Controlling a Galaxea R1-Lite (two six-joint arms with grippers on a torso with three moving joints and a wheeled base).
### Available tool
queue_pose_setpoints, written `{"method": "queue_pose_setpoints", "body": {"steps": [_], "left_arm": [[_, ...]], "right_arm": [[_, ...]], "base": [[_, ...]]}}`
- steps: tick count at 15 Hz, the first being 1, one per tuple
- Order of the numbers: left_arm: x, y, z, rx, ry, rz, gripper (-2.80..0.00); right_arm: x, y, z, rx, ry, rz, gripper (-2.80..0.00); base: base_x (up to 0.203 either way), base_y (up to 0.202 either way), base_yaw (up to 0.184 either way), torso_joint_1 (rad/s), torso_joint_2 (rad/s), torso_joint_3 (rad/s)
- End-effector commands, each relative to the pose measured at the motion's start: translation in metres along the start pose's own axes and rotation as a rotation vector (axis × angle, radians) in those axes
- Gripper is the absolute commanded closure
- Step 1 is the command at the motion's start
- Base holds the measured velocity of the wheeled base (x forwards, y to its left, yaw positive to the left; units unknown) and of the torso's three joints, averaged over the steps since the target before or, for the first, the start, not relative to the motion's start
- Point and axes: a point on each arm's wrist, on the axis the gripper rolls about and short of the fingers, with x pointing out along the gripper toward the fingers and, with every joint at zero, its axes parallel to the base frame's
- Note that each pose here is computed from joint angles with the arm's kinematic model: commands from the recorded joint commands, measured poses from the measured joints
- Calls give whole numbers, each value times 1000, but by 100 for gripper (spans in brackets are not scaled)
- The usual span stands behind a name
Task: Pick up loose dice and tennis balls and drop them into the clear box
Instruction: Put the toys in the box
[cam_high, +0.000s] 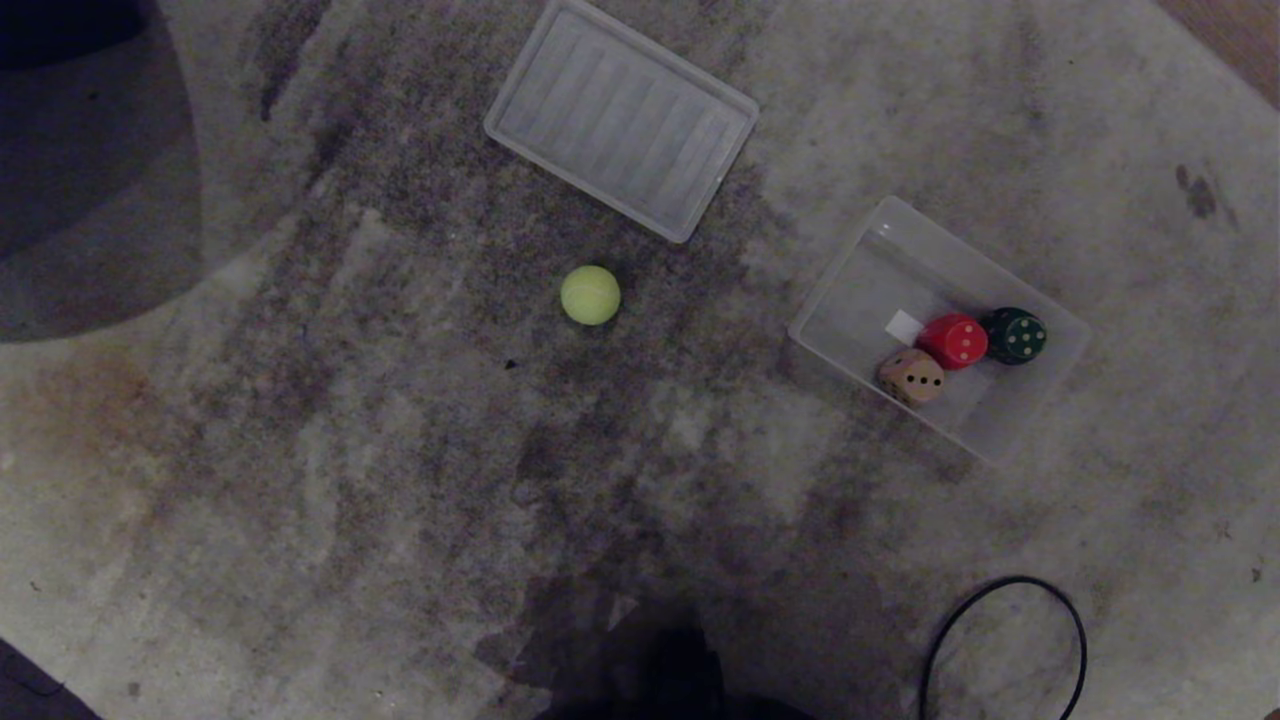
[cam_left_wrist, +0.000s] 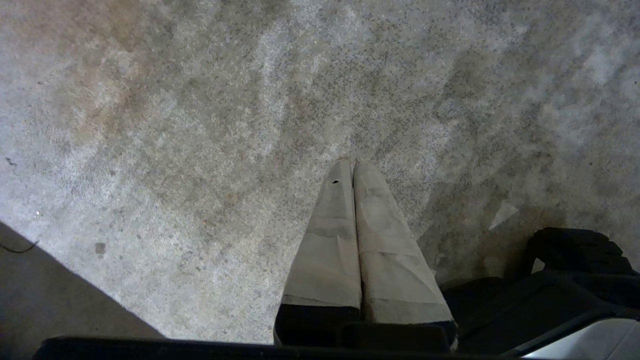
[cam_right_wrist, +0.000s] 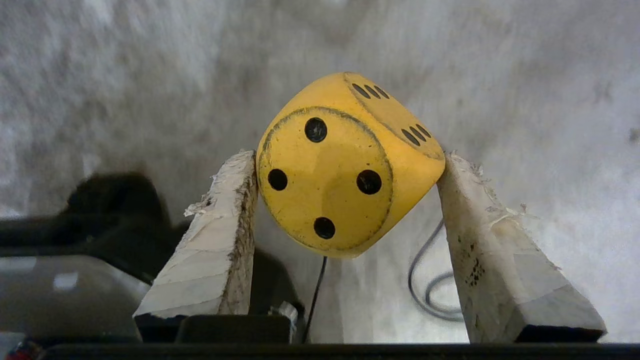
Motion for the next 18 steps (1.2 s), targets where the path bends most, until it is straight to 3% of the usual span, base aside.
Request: {"method": "queue_pose_setpoints", "body": {"steps": [1, 5, 10, 13, 18], "left_arm": [[0, 0, 0, 0, 3, 0, 0], [0, 0, 0, -1, 3, 0, 0], [0, 0, 0, 0, 3, 0, 0], [0, 0, 0, 0, 4, 1, 0], [0, 0, 0, 0, 3, 0, 0]], "right_arm": [[2, 1, 25, 5, 21, -2, 0], [48, 2, 75, 104, 240, -19, 0], [165, 7, 94, 209, 372, -17, 0], [248, 22, 93, 263, 351, 28, 0], [364, 60, 114, 387, 104, 168, 0]], "base": [[0, 0, 0, 0, 0, 0], [0, 0, 0, 0, 0, 0], [0, 0, 0, 0, 0, 0], [0, 0, 0, 0, 0, 0], [0, 0, 0, 0, 0, 0]]}}
